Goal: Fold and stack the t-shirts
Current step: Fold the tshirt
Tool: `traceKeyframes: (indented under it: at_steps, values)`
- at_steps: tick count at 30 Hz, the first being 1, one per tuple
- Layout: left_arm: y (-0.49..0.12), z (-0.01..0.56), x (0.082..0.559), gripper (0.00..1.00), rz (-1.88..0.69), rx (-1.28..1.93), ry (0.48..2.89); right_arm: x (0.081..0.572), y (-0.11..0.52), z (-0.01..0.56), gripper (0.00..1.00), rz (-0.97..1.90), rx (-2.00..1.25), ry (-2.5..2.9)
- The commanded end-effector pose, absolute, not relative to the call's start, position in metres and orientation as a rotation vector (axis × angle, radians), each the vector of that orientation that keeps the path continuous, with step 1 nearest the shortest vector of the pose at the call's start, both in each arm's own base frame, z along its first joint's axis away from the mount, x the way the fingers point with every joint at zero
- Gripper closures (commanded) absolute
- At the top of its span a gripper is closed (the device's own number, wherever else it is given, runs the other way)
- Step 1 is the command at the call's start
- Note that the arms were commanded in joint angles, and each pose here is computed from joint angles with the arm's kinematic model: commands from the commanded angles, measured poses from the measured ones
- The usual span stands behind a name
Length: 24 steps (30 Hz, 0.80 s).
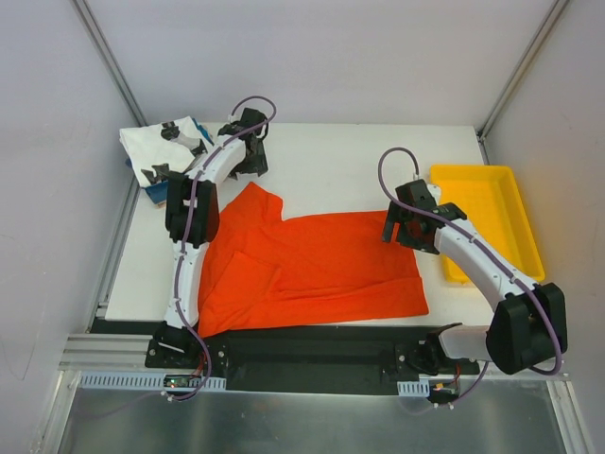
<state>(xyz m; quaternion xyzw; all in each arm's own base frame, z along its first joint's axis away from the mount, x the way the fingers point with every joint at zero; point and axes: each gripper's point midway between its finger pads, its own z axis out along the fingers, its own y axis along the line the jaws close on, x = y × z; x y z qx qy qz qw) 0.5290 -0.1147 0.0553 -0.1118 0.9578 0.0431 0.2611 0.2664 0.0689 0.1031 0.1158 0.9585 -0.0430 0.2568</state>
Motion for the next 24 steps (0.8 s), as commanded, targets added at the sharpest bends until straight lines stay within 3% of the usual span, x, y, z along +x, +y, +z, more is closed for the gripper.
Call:
traceKeyframes:
  at_steps: [1,14,18,24]
  values:
    - [-0.122,0.047,0.516,0.36,0.075,-0.303,2.658,0.269,0.068,0.101,0.03,-0.116,0.302,2.605]
    - [-0.124,0.008,0.501,0.67,0.078,-0.309,2.755,0.268,0.066,0.096,0.03,-0.131,0.306,2.621]
    - [-0.126,0.011,0.497,0.99,0.059,-0.31,2.76,0.272,0.065,0.098,0.03,-0.134,0.313,2.61]
    - [-0.127,0.034,0.491,1.0,0.029,-0.313,2.736,0.31,0.065,0.102,0.03,-0.152,0.363,2.58]
